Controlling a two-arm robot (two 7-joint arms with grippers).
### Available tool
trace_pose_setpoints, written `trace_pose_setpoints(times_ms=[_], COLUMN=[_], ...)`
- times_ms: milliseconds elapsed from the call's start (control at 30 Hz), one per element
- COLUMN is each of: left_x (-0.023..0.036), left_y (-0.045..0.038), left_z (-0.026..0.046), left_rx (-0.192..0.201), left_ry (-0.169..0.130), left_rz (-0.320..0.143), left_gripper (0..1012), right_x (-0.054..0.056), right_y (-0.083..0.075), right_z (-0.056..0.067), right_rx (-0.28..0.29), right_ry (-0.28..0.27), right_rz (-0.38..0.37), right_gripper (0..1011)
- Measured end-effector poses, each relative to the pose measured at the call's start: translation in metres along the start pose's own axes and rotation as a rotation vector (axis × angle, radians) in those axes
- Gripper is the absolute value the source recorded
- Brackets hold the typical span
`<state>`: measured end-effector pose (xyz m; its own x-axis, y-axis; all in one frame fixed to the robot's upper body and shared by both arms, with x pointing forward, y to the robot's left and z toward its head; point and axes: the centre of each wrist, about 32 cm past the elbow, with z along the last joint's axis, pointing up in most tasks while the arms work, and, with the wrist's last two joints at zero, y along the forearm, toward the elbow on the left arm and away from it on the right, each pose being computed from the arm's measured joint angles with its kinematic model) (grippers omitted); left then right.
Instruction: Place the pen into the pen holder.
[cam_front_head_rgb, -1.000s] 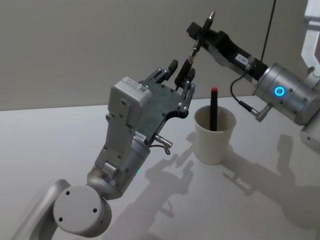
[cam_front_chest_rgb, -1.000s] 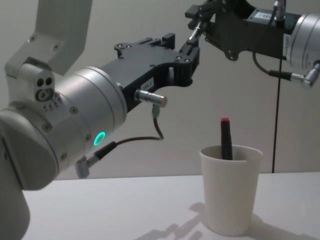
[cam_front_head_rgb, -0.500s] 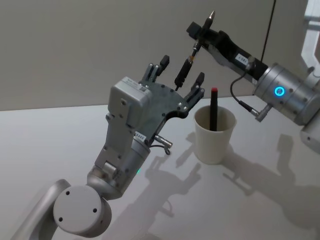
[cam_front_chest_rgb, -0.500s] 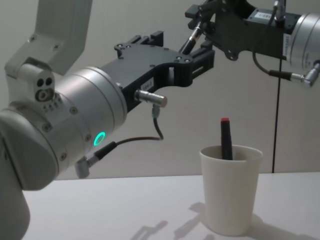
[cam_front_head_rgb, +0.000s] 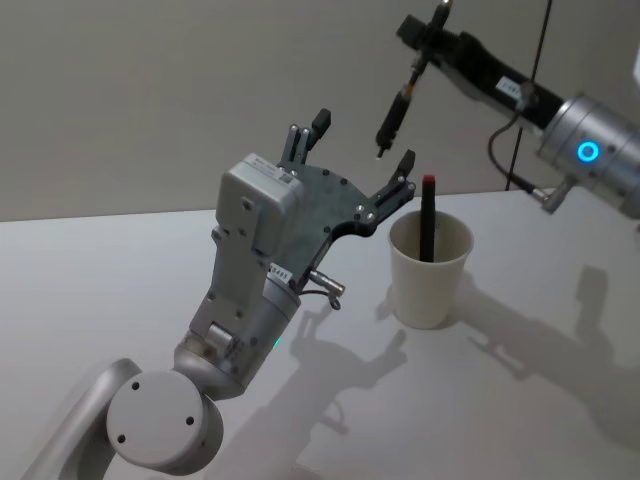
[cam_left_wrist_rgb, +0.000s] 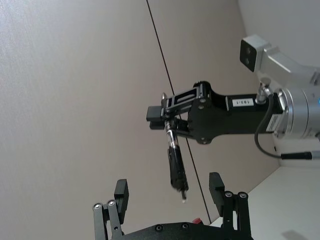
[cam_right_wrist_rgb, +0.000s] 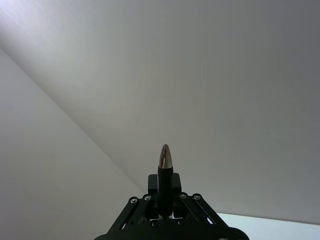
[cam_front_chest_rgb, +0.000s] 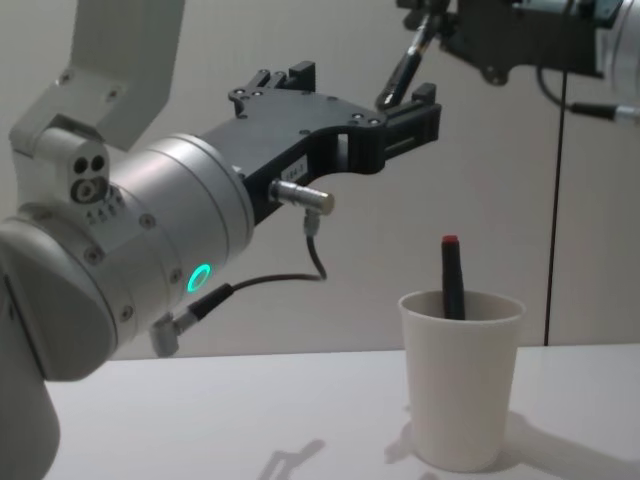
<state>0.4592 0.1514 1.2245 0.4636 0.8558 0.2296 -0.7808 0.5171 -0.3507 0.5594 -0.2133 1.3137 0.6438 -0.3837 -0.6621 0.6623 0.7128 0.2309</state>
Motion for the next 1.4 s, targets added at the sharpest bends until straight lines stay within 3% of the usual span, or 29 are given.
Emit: trace_pose_setpoints(times_ms=[300,700,933,1400], left_x=[0.0000,0.0000,0.0010,0.0097], left_y=[0.0000,0.0000,0.0010,0.0056], left_z=[0.0000,0.0000,0.0019,0.0147], left_rx=[0.000,0.000,0.017,0.111], left_ry=[0.000,0.000,-0.015,-0.106], left_rz=[0.000,0.000,0.012,0.089], left_gripper=[1001,1001,1001,1001], right_x=[-0.011,-0.023,-0.027,-0.031], right_y=[-0.009,-0.023,-0.028,-0.037], right_z=[0.030,0.051,0.051,0.037], right_rx=[-0.018,-0.087,-0.142,-0.292], right_ry=[-0.129,-0.288,-0.360,-0.522], right_rz=[-0.057,-0.144,-0.189,-0.288], right_gripper=[132,132,131,132])
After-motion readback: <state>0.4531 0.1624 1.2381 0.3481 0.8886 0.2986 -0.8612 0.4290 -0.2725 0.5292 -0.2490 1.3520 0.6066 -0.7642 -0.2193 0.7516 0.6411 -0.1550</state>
